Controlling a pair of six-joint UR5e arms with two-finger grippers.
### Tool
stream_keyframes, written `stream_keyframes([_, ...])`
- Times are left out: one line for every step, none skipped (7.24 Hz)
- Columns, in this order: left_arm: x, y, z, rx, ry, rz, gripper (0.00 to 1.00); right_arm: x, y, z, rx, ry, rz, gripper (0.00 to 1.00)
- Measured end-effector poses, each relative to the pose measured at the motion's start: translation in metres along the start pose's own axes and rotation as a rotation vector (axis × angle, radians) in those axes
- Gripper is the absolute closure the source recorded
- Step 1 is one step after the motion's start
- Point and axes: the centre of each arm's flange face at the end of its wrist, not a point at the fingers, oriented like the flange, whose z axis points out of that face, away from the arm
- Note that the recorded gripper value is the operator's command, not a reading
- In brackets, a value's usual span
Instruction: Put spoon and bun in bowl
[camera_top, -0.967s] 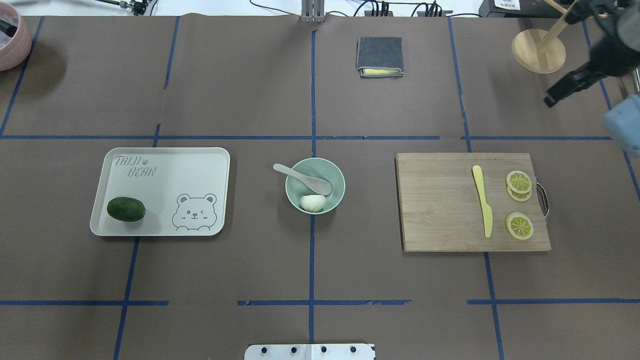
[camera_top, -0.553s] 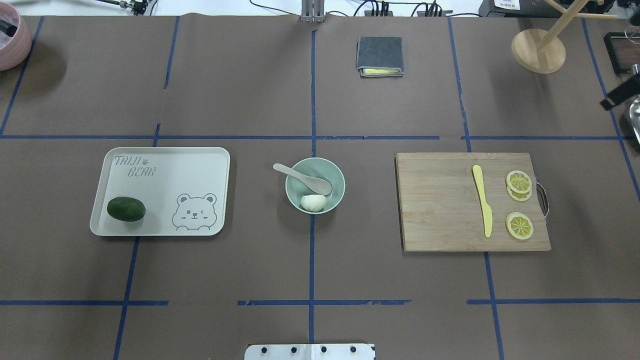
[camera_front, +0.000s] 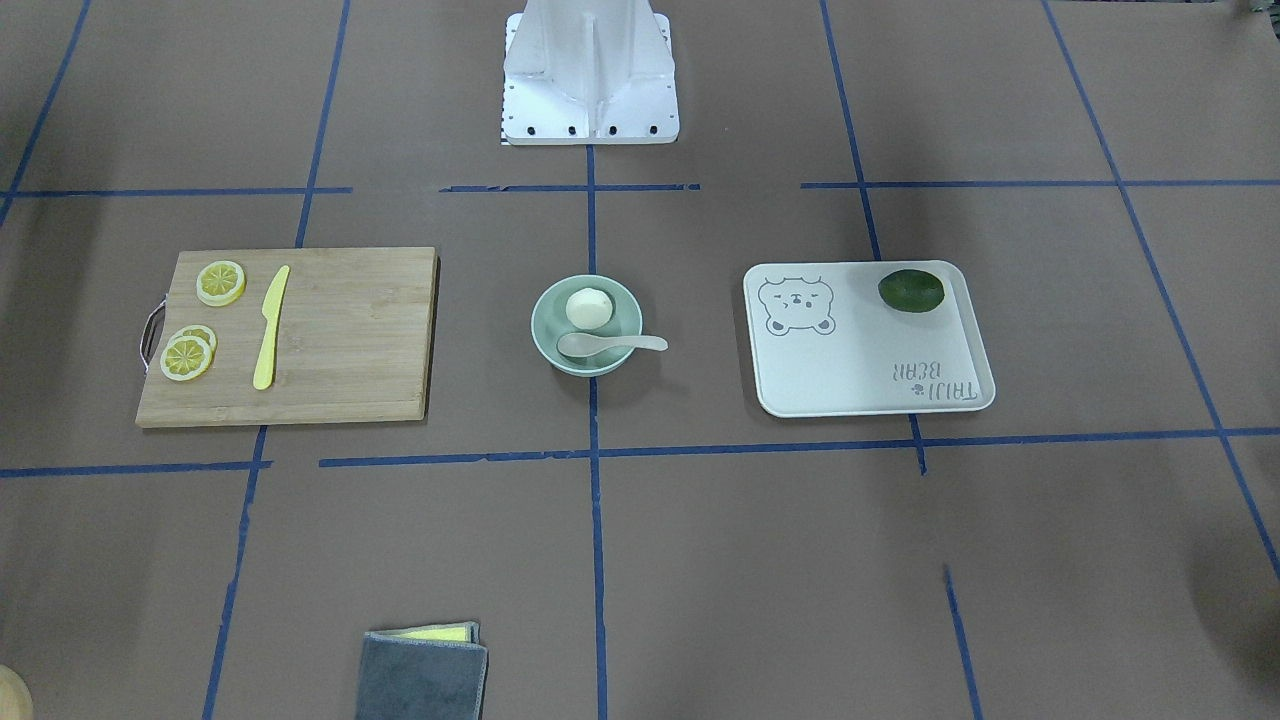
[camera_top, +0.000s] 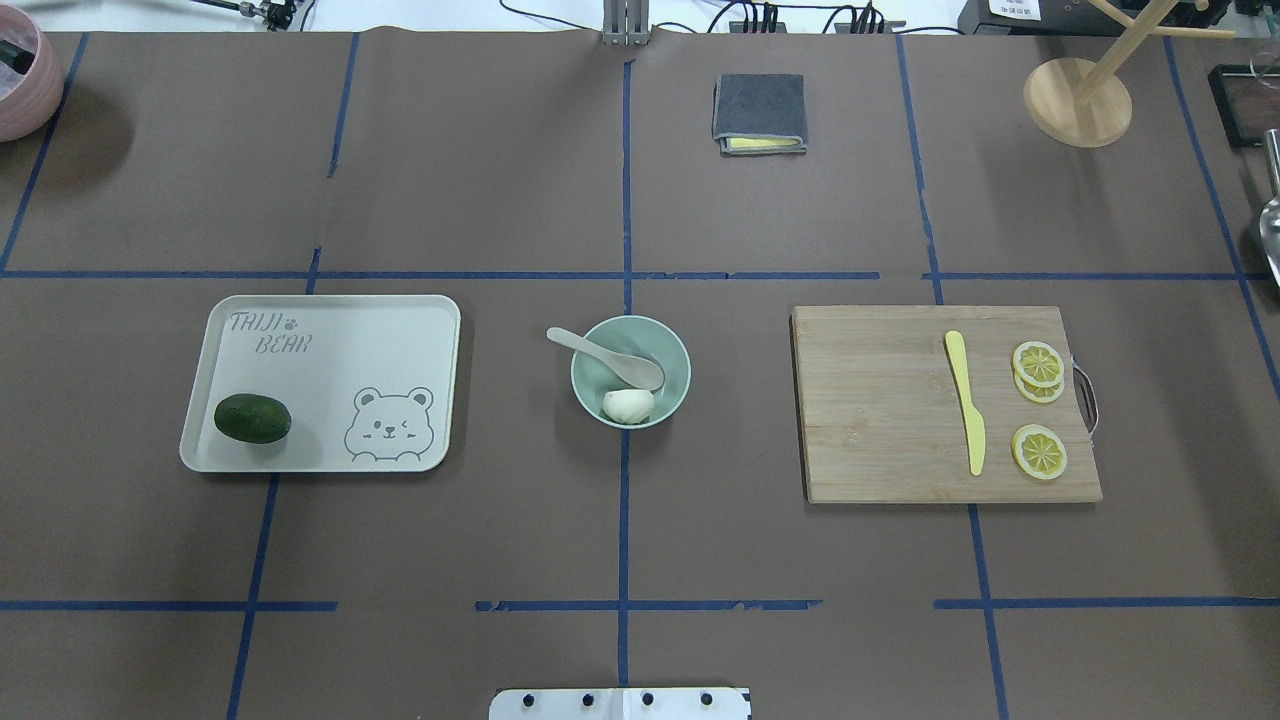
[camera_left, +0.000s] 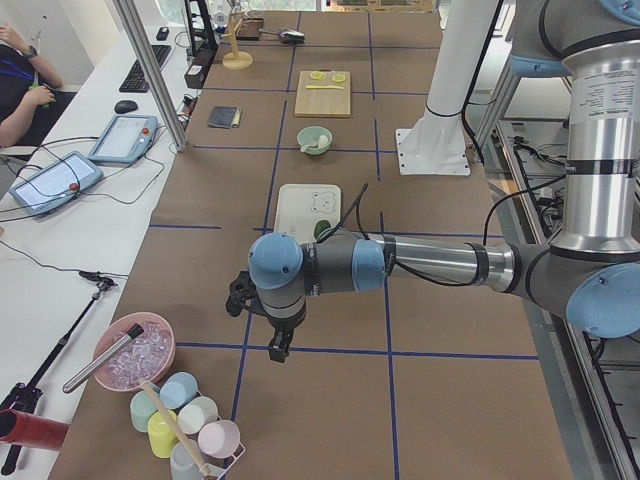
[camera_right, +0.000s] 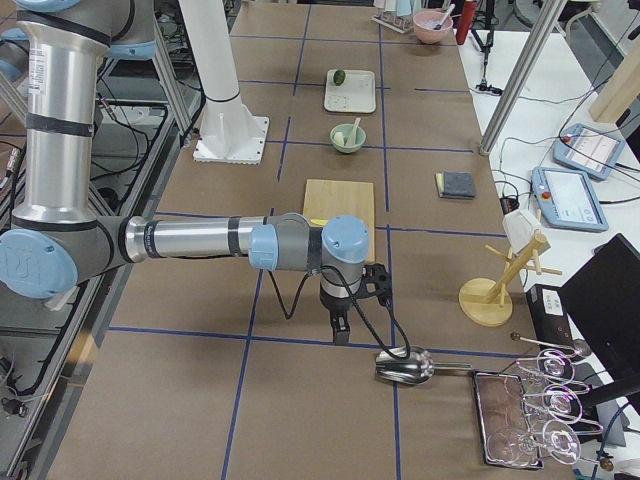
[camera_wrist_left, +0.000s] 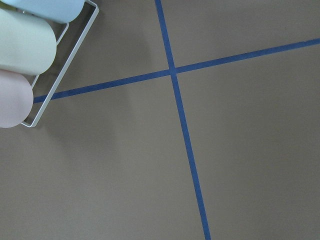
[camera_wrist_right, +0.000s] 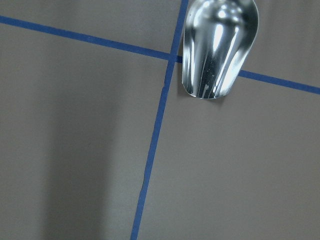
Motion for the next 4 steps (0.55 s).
stream_keyframes([0.0002, -0.0001, -0.0001, 0.000, 0.001, 0.001, 0.00, 0.0011, 0.0020, 0.0012, -0.002, -0.002, 0.004, 0.00])
stream_keyframes([0.0004, -0.0002, -0.0001, 0.001, 0.001, 0.001, 0.00, 0.0015, 0.0028, 0.0017, -0.003, -0.003, 0.006, 0.00])
stream_keyframes([0.0006, -0.0003, 0.0000, 0.001, 0.001, 0.002, 0.00, 0.0017, 0.0033, 0.0019, -0.004, -0.003, 0.007, 0.00])
stream_keyframes([0.0007, -0.0004, 0.0001, 0.001, 0.001, 0.003, 0.00, 0.0019, 0.0040, 0.0022, -0.004, -0.003, 0.007, 0.00])
